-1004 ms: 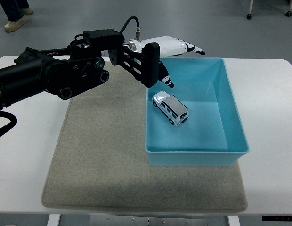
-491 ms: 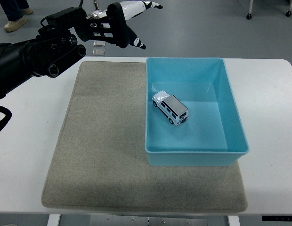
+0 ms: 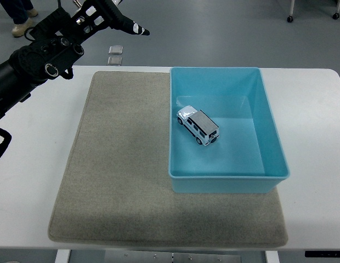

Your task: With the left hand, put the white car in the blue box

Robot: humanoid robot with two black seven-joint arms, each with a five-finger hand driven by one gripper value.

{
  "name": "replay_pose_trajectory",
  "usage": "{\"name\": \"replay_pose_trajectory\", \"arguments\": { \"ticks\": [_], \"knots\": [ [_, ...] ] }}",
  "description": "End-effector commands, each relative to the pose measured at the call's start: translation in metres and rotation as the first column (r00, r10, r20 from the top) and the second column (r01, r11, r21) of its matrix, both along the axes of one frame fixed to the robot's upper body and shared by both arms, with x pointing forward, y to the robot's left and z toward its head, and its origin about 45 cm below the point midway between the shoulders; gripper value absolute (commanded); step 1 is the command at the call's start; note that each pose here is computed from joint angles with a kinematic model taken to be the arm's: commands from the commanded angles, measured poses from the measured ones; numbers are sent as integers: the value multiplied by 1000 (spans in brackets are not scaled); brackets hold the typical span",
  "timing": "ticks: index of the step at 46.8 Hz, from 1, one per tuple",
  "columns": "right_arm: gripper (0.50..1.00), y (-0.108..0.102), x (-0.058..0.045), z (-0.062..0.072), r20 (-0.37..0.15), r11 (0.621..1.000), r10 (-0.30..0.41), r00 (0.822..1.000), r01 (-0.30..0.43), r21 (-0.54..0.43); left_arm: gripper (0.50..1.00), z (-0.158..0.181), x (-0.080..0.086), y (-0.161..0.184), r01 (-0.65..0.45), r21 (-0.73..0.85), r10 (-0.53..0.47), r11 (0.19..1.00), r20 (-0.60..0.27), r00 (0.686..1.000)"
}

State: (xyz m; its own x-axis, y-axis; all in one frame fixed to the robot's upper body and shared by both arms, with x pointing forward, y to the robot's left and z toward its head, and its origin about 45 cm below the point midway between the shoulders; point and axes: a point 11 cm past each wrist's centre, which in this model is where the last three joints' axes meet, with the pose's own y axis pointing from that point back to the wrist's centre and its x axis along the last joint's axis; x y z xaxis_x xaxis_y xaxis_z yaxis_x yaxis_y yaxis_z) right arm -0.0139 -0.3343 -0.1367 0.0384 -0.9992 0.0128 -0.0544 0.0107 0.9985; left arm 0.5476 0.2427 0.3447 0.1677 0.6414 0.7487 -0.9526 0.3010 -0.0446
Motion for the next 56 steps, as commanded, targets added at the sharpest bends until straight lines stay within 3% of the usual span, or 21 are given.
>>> {"name": "replay_pose_trajectory", "arguments": {
  "ticks": [1,12,18,24,30,39,48,56],
  "knots": [
    [936,0,0,0,0,1000,0,1000,0,0,996,-2,1,11,-54,-108,52,993,-23,998],
    [936,0,0,0,0,1000,0,1000,0,0,994,-1,5,34,-196,-421,164,886,-112,980],
    [936,0,0,0,0,1000,0,1000,0,0,996,-17,4,42,-311,-538,205,784,-248,947],
    [936,0,0,0,0,1000,0,1000,0,0,996,-38,2,34,-401,-640,178,656,-384,906],
    [936,0,0,0,0,1000,0,1000,0,0,996,-50,-1,27,-424,-712,124,560,-434,892],
    [936,0,0,0,0,1000,0,1000,0,0,996,-62,-5,10,-364,-819,0,444,-406,914],
    [936,0,0,0,0,1000,0,1000,0,0,1000,-59,-7,9,-251,-907,-52,339,-285,957],
    [936,0,0,0,0,1000,0,1000,0,0,1000,-61,-8,14,-251,-949,-63,190,-267,962]
  ]
}}
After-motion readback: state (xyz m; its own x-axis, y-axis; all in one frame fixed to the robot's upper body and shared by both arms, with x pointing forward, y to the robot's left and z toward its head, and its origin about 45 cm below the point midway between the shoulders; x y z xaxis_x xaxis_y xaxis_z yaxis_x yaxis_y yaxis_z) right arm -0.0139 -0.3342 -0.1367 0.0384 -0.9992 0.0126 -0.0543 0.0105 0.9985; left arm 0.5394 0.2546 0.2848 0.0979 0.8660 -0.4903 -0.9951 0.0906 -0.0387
